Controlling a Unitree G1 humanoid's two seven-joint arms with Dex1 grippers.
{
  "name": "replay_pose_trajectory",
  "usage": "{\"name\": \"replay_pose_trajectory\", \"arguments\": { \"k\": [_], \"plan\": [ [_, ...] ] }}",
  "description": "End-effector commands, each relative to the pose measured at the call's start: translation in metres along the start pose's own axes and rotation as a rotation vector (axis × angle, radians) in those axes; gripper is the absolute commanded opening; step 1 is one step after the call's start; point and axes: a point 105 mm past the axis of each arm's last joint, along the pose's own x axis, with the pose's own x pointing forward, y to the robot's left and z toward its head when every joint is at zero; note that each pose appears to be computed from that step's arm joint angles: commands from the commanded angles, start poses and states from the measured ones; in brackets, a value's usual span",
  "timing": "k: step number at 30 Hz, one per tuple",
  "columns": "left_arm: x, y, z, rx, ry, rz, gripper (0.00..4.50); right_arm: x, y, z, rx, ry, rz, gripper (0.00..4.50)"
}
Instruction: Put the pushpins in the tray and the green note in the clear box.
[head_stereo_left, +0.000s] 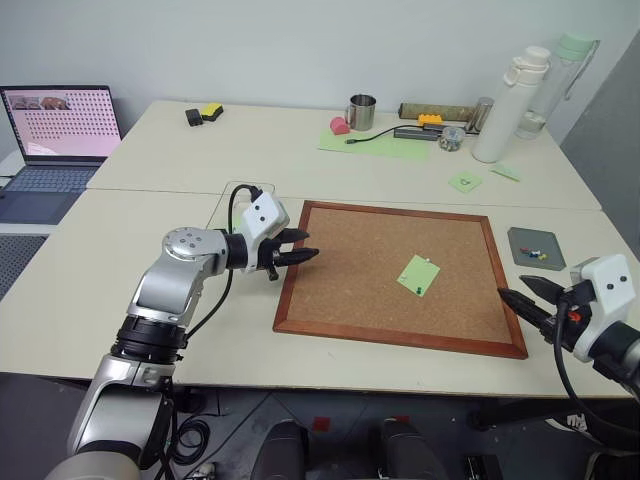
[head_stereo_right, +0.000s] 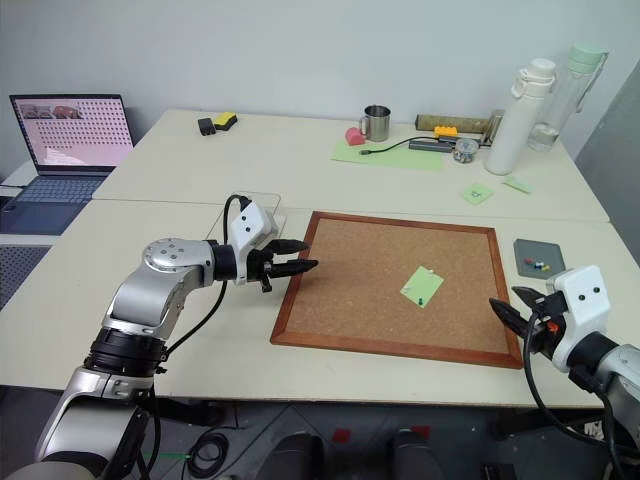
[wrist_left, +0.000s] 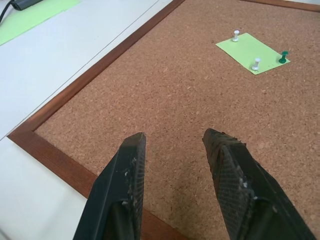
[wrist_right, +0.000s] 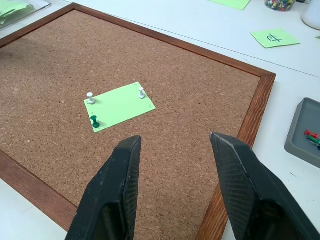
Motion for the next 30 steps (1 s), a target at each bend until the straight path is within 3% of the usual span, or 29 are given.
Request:
{"name": "replay_pose_trajectory", "arguments": {
  "k": [1,18,21,28,30],
  "plan": [
    [-0.004,0.002,0.018,0.025,-0.045,-0.006,1.95,-0.004,-0.001,0.012,-0.033,-0.040,-0.003,2.27],
    [-0.007,-0.007,0.027,-0.006,-0.086,-0.071,1.95,0.000,0.005,0.013,-0.030,-0.046,0.019,2.27],
    [-0.009,-0.018,0.038,-0.042,-0.140,-0.140,1.54,0.010,0.018,0.014,-0.038,-0.051,0.091,2.27],
    [0.008,-0.035,0.040,-0.050,-0.169,-0.169,0.12,0.041,0.045,0.022,-0.041,-0.089,0.213,2.27],
    [0.013,-0.039,0.037,-0.049,-0.170,-0.171,0.05,0.049,0.050,0.023,-0.038,-0.099,0.222,2.27]
  ]
}}
